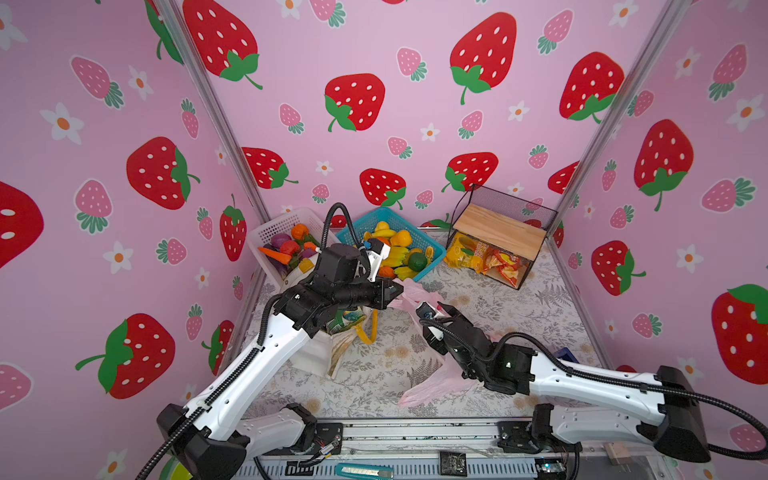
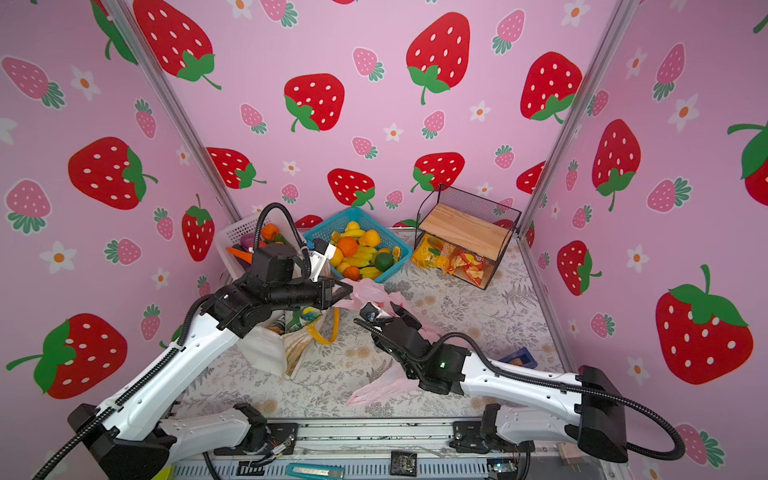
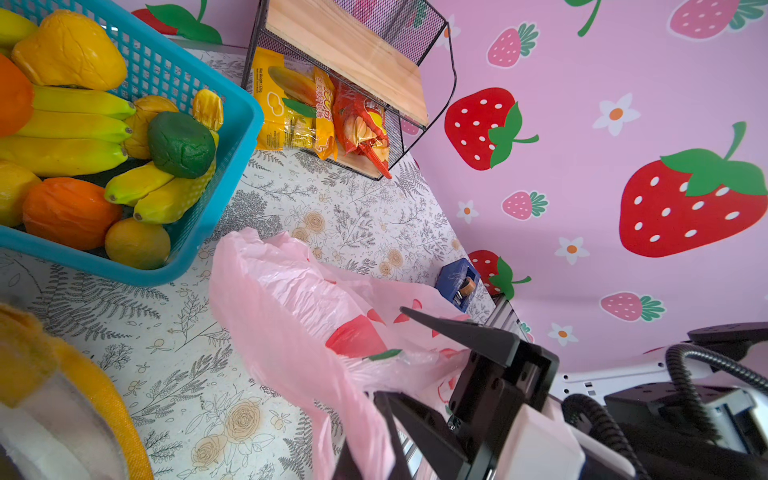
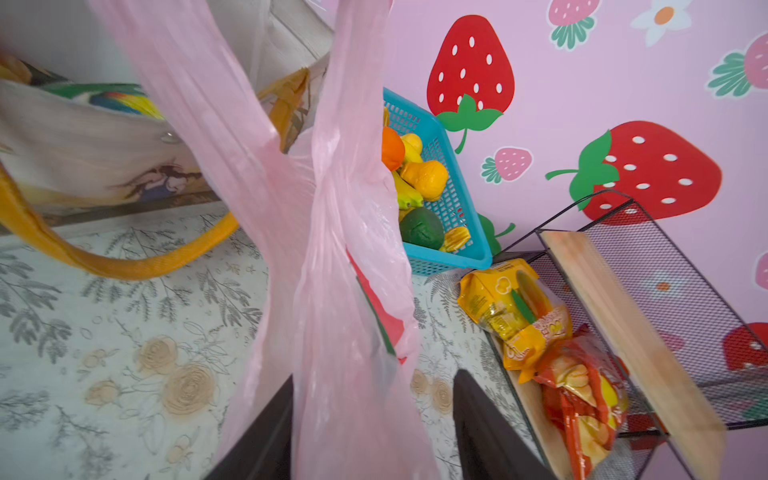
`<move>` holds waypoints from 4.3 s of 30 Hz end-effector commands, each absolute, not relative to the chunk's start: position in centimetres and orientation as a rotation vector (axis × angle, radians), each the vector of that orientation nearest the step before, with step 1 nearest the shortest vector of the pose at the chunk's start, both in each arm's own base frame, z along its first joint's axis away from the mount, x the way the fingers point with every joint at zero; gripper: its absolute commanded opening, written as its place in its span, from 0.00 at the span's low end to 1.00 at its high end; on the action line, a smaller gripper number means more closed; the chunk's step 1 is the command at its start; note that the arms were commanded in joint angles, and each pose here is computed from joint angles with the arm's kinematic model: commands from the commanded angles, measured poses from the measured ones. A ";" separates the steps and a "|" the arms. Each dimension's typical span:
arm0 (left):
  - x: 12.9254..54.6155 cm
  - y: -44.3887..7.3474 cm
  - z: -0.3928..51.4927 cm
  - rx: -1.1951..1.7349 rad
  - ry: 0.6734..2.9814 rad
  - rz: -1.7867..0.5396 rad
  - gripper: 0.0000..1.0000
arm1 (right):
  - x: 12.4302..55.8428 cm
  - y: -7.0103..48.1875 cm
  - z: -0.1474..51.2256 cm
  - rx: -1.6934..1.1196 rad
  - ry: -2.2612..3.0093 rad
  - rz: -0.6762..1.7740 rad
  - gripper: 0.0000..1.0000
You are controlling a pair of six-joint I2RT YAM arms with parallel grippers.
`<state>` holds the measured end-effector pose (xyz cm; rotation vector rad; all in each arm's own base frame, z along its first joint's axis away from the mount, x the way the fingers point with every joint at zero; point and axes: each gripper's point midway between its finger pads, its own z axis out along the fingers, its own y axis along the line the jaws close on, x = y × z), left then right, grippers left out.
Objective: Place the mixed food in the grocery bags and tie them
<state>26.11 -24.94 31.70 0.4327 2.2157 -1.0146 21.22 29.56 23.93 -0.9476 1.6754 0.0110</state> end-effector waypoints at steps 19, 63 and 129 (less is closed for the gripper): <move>26.0 -20.8 31.7 0.165 2.041 -0.938 0.76 | 26.2 19.2 30.3 -0.119 1.751 1.277 0.00; 27.6 -25.4 22.8 0.319 2.167 -0.769 0.04 | 28.8 13.7 35.7 -0.141 1.760 0.662 0.00; 30.8 -28.9 32.7 0.301 2.065 -1.069 0.36 | 27.8 15.9 29.0 -0.381 2.056 0.532 0.00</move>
